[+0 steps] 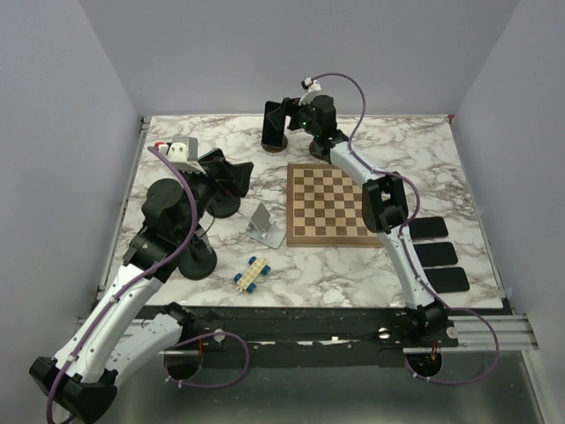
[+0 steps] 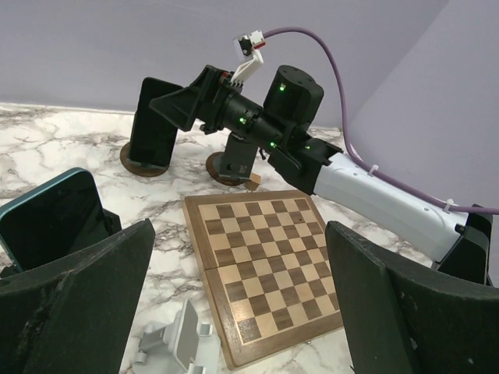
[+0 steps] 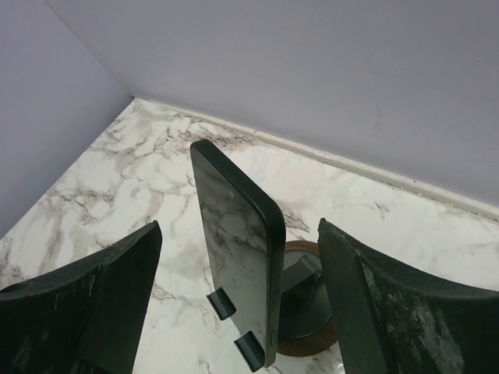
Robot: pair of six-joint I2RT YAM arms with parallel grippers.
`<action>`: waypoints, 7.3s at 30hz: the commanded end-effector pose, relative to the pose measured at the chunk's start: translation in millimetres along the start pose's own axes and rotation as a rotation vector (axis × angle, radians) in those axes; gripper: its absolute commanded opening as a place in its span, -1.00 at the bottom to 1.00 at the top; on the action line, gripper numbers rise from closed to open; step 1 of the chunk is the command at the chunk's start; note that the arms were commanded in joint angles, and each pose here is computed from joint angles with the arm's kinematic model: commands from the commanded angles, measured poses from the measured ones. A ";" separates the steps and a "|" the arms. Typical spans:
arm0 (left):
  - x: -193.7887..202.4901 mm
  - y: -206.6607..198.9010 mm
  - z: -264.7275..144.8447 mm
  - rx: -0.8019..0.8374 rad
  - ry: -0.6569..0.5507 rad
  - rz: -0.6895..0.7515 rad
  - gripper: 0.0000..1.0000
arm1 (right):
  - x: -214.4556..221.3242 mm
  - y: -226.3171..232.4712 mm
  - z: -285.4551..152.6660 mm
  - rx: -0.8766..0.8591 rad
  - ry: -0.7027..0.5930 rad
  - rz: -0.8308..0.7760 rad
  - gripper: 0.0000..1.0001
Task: Remove the phone from the phone stand
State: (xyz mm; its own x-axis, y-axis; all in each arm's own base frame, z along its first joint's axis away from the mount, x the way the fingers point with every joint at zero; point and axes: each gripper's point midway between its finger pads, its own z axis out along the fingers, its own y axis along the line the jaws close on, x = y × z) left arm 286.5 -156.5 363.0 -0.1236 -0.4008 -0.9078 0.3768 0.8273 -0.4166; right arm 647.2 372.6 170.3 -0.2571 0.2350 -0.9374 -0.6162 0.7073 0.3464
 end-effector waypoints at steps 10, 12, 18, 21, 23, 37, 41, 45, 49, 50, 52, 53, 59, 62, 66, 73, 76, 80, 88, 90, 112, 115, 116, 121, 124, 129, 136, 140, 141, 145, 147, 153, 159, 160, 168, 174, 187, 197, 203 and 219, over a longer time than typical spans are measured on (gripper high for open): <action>-9.4 -8.1 0.7 0.030 -0.007 -0.014 0.97 | 15.3 7.5 1.8 -0.112 0.025 0.034 0.36; -9.9 -8.5 0.8 0.031 -0.007 -0.016 0.98 | 17.3 7.3 1.9 -0.130 0.030 0.044 0.25; -8.8 -8.7 1.5 0.032 -0.002 -0.014 0.98 | 17.6 10.1 0.0 -0.170 0.035 0.051 -0.18; -7.7 -8.0 3.0 0.030 0.003 -0.016 0.98 | 15.0 8.6 -0.4 -0.165 0.032 0.043 -0.37; -6.8 -8.1 3.5 0.032 0.006 -0.018 0.97 | 11.3 9.1 -1.8 -0.175 0.030 0.045 -0.45; -11.7 -6.8 1.1 0.029 -0.009 -0.013 0.97 | -88.7 55.6 -22.9 -0.231 -0.088 0.062 -0.99; -22.1 -1.7 -4.7 0.002 -0.048 0.012 0.97 | -124.7 73.0 -44.1 -0.221 -0.117 0.108 -0.99; -28.5 2.3 -8.7 -0.017 -0.074 0.024 0.98 | -144.4 86.0 -80.5 -0.166 -0.120 0.192 -0.99; -30.0 0.3 -9.8 -0.006 -0.076 0.018 0.98 | -129.3 82.2 -130.4 -0.072 -0.078 0.306 -0.99; -29.7 -0.4 -9.7 -0.003 -0.075 0.017 0.97 | -127.0 82.4 -147.3 -0.056 -0.082 0.327 -0.99; -29.5 -0.5 -9.6 -0.003 -0.073 0.015 0.97 | -118.7 81.8 -178.3 -0.046 -0.079 0.366 -0.99; -29.6 -0.6 -9.5 -0.003 -0.073 0.014 0.97 | -114.0 80.5 -191.3 -0.035 -0.071 0.387 -0.99; -24.5 -5.0 -6.8 0.019 -0.049 -0.003 0.97 | -96.8 33.7 -289.5 0.145 -0.087 0.509 -0.99; -21.8 -6.2 -5.0 0.026 -0.036 -0.007 0.97 | -96.4 10.9 -338.0 0.265 -0.124 0.519 -0.99; -21.0 -7.0 -4.9 0.030 -0.032 -0.009 0.97 | -95.3 -23.8 -393.8 0.457 -0.184 0.514 -0.99; -18.8 -9.3 -4.2 0.037 -0.022 -0.008 0.97 | -89.6 -101.0 -485.0 1.027 -0.285 0.569 -0.98; -18.9 -11.1 -4.9 0.039 -0.021 -0.002 0.97 | -81.0 -114.7 -493.9 1.064 -0.278 0.620 -0.99; -18.9 -12.9 -5.9 0.042 -0.022 0.007 0.97 | -61.9 -139.5 -494.9 1.029 -0.238 0.745 -0.99; -19.0 -14.6 -5.8 0.047 -0.016 0.010 0.97 | -10.0 -185.3 -493.3 0.928 -0.157 0.990 -0.99; -19.2 -15.1 -5.7 0.049 -0.016 0.010 0.97 | 0.5 -188.9 -487.7 0.872 -0.137 1.019 -0.99; -18.8 -15.1 -5.6 0.049 -0.013 0.010 0.97 | 39.6 -195.7 -513.0 0.953 -0.393 1.063 -0.93; -19.7 -15.4 -5.9 0.050 -0.015 0.009 0.97 | 40.0 -195.8 -522.0 0.985 -0.447 1.049 -0.92; -20.2 -15.7 -6.4 0.052 -0.016 0.007 0.98 | 41.5 -196.2 -523.6 0.993 -0.454 1.051 -0.91; -20.4 -16.8 -6.9 0.056 -0.016 0.006 0.97 | 50.7 -195.3 -530.9 1.017 -0.494 1.061 -0.76; -21.0 -16.4 -7.4 0.055 -0.018 0.004 0.97 | 52.5 -192.8 -533.0 0.998 -0.534 1.050 -0.74; -20.3 -16.7 -7.2 0.057 -0.016 0.003 0.98 | 59.8 -199.2 -529.1 1.000 -0.514 1.068 -0.67; -20.6 -15.8 -7.0 0.055 -0.016 0.000 0.97 | 71.7 -199.2 -527.7 0.998 -0.495 1.084 -0.59; -20.9 -16.4 -7.0 0.060 -0.016 -0.004 0.97 | 79.0 -199.1 -530.2 1.015 -0.493 1.097 -0.58; -20.4 -16.7 -6.9 0.061 -0.014 -0.006 0.97 | 81.0 -199.6 -531.0 1.022 -0.492 1.099 -0.58; -20.7 -16.8 -6.7 0.063 -0.014 -0.010 0.97 | 85.8 -200.5 -531.6 1.027 -0.495 1.109 -0.58; -21.4 -16.8 -7.1 0.063 -0.016 -0.010 0.97 | 89.9 -201.2 -532.0 1.034 -0.490 1.117 -0.57; -20.4 -17.3 -6.8 0.068 -0.012 -0.017 0.98 | 94.7 -199.3 -530.9 1.027 -0.473 1.115 -0.53; -20.4 -17.8 -6.6 0.073 -0.010 -0.025 0.97 | 95.4 -196.2 -531.1 1.027 -0.452 1.104 -0.30; -20.4 -17.6 -6.5 0.073 -0.010 -0.026 0.98 | 95.2 -195.8 -531.5 1.030 -0.449 1.101 -0.26; -20.5 -17.5 -5.7 0.073 -0.010 -0.036 0.97 | 88.7 -191.5 -534.0 1.047 -0.418 1.072 -0.01; -20.3 -16.7 -5.8 0.070 -0.010 -0.042 0.97 | 84.1 -192.1 -533.5 1.066 -0.360 1.050 0.09; -19.1 -20.3 -6.2 0.092 0.000 -0.047 0.97 | 96.2 -193.9 -520.9 1.036 -0.268 1.095 0.19; -19.4 -20.0 -5.9 0.095 0.001 -0.053 0.97 | 90.2 -179.7 -509.8 0.994 -0.244 1.075 0.19; -19.3 -20.5 -6.0 0.097 0.003 -0.053 0.98 | 80.0 -178.9 -518.4 1.040 -0.250 1.032 0.20; -23.8 -17.6 -8.1 0.082 -0.012 -0.037 0.97 | 36.0 -165.3 -527.3 1.047 -0.171 0.775 0.35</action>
State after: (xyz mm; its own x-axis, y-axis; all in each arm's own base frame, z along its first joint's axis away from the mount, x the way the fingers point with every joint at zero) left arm 278.8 -162.3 371.2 -0.1745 -0.4260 -0.8877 0.4265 0.7799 -0.4581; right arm 348.5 -83.9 75.2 -0.0769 0.9127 -0.4013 0.5611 0.3723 0.7393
